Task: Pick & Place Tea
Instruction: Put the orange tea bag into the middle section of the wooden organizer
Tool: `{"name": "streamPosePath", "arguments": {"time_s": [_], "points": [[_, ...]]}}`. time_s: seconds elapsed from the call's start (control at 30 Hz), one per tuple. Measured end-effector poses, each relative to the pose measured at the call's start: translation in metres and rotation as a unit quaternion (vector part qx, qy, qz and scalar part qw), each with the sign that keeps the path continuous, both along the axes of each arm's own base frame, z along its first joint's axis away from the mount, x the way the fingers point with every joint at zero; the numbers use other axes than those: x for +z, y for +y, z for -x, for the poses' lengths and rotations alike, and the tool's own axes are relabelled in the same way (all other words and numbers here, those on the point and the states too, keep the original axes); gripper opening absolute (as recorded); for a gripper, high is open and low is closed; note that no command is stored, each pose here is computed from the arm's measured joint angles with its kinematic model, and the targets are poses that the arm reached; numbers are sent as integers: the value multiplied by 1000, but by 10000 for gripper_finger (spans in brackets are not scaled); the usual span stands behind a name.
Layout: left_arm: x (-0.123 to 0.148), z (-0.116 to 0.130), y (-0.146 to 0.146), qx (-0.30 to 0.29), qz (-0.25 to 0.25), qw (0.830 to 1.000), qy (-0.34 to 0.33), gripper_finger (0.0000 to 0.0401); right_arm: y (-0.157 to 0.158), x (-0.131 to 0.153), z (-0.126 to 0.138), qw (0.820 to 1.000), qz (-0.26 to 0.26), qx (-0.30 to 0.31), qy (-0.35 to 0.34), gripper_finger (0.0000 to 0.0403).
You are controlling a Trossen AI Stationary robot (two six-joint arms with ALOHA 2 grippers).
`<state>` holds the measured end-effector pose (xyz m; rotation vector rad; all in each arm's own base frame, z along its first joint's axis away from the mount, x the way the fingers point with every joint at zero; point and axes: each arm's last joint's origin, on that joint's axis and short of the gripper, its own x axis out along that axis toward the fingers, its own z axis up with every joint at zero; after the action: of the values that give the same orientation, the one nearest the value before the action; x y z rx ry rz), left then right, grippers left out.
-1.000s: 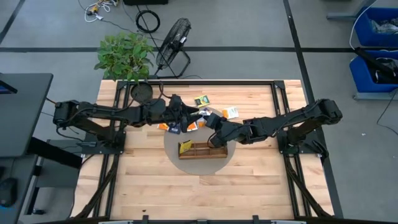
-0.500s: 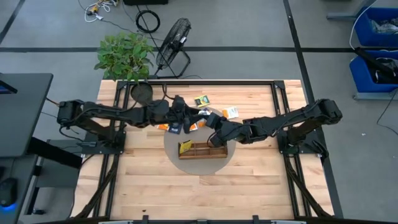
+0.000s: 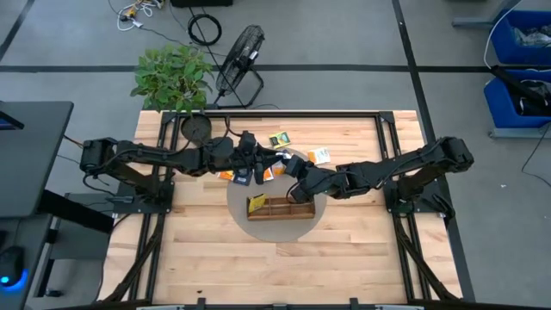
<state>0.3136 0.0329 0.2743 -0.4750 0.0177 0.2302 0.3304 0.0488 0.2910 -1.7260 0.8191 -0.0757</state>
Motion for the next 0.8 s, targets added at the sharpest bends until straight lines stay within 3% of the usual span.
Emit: {"name": "streamPosePath", "arguments": {"time_s": [0.13,0.37,0.57,0.63,0.73,0.8], "points": [[0,0,-1,-10,-17,1000,4,12,0,0,0,1000,-2,-1,-1,2],[0,0,-1,-14,-38,999,9,3,0,0,0,999,-21,-20,-19,42],[-1,0,-2,-18,-64,998,16,2,0,1,3,996,-31,-72,-50,122],[-1,-1,-6,-25,-99,995,22,2,4,2,4,991,-30,-106,-77,148],[-1,-1,-15,-16,-140,989,35,1,8,7,9,976,-74,-148,-141,172],[-1,-1,-22,-9,-168,985,42,1,8,14,15,962,-135,-153,-182,178]]}}
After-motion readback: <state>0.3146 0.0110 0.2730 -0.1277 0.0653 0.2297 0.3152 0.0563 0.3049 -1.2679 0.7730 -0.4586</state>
